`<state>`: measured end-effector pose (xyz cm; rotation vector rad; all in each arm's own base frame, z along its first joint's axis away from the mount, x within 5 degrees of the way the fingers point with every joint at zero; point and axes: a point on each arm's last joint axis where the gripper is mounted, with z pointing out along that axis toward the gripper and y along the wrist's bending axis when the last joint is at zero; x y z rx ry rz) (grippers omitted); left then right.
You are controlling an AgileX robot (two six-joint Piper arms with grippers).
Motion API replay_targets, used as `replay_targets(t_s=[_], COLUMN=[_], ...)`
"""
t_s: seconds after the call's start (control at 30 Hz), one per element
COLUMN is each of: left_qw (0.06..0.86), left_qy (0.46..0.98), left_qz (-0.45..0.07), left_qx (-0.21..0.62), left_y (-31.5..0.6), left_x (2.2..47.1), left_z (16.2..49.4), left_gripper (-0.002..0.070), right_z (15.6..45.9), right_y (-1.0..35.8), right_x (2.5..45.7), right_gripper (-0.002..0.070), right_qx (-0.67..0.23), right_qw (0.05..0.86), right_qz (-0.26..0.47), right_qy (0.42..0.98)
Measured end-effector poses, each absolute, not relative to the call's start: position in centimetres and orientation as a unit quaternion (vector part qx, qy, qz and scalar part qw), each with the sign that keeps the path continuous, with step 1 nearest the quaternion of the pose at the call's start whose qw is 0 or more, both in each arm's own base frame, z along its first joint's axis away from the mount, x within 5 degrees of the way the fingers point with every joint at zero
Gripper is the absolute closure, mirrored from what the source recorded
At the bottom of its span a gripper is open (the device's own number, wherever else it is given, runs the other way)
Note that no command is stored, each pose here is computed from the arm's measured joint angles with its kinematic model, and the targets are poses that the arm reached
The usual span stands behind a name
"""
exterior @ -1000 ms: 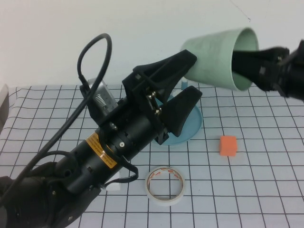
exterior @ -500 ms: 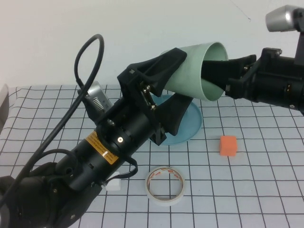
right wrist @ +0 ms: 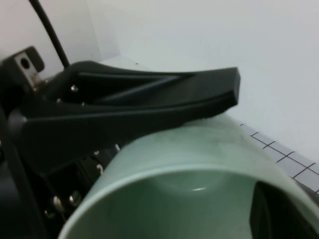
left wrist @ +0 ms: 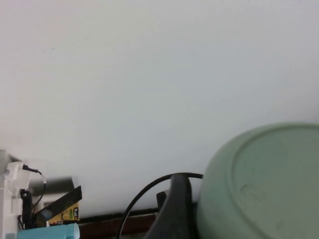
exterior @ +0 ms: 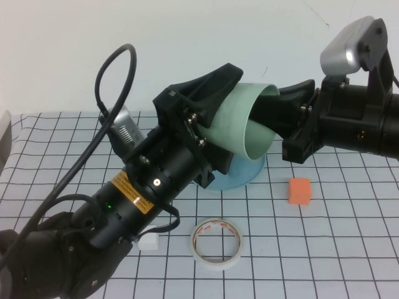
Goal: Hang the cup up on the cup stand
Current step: Adjust the cup with two arms
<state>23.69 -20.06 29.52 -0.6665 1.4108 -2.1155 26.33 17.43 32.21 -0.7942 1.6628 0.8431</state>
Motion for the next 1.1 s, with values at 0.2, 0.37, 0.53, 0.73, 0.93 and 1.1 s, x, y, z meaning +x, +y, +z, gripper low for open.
replay_targets(t_s=[0.2,0.37,0.53,0.73,0.93,1.1], left_qw=[0.258,0.276,0.303,0.318,0.334,0.357], left_qy=[0.523,0.529,0.543,0.546,0.547,0.535], left_qz=[-0.777,-0.771,-0.761,-0.76,-0.756,-0.752], left_qx=[-0.237,-0.219,-0.186,-0.152,-0.136,-0.141], left_y=[-20.1,-20.1,-20.2,-20.4,-19.8,-18.5], left_x=[23.7,23.6,23.5,23.2,23.6,24.6], left_z=[29.5,29.5,29.5,29.7,29.9,30.3], left_gripper=[0.008,0.008,0.008,0.0081,0.0081,0.0081], right_z=[32.2,32.2,32.2,32.1,33.8,35.8], right_y=[17.4,17.5,17.5,17.6,17.0,16.2], right_x=[26.3,26.3,26.3,26.1,24.9,23.0], right_gripper=[0.0659,0.0659,0.059,0.0227,0.0097,0.0087], right_qx=[-0.338,-0.345,-0.353,-0.371,-0.38,-0.4], right_qw=[0.531,0.534,0.536,0.537,0.557,0.575], right_qz=[0.351,0.347,0.341,0.332,0.324,0.308], right_qy=[0.693,0.689,0.687,0.681,0.664,0.644])
